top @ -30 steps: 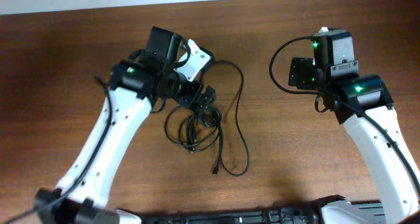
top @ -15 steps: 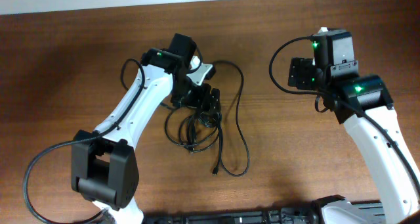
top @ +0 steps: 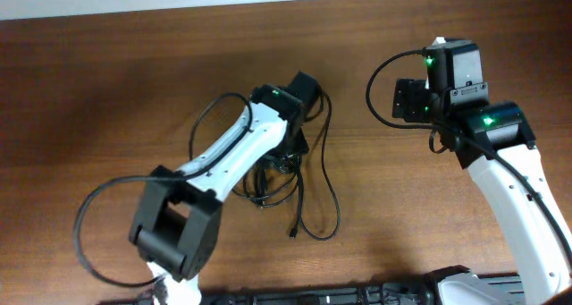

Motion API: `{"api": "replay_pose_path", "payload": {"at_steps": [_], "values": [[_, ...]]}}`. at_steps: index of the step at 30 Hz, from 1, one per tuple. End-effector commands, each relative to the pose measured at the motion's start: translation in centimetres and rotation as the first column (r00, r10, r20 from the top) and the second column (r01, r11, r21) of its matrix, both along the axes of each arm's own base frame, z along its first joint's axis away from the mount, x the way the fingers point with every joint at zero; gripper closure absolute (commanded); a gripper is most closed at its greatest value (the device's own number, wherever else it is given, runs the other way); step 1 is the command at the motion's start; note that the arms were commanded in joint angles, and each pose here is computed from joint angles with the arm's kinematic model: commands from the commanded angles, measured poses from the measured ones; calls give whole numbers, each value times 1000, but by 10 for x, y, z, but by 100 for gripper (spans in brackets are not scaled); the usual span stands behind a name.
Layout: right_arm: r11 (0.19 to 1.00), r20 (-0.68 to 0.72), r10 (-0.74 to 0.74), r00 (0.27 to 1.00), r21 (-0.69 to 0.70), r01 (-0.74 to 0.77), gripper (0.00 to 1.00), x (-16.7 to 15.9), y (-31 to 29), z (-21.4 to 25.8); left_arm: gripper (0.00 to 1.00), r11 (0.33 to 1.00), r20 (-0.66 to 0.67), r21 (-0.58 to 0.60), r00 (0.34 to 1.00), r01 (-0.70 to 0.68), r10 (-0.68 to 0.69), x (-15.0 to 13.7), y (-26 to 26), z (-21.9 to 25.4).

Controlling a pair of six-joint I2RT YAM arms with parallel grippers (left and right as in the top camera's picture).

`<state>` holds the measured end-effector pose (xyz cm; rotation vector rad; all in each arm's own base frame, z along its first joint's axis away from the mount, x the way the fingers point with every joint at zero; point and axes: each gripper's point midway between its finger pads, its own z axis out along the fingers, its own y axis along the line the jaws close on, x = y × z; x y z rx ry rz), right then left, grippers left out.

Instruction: Untangle cables

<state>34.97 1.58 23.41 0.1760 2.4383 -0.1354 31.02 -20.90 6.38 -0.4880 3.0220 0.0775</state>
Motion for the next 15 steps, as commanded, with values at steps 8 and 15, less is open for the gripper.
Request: {"api": "replay_pose_path", "payload": {"at_steps": [8,15], "values": [[1000,-5,4,1000,-6,-4,11,1,-1,-1,35,983,-71,157,991,-98,110,-8,9,-66],[1000,-5,4,1000,-6,-4,11,1,-1,-1,47,981,-86,169,990,-95,111,-10,10,-75]]}}
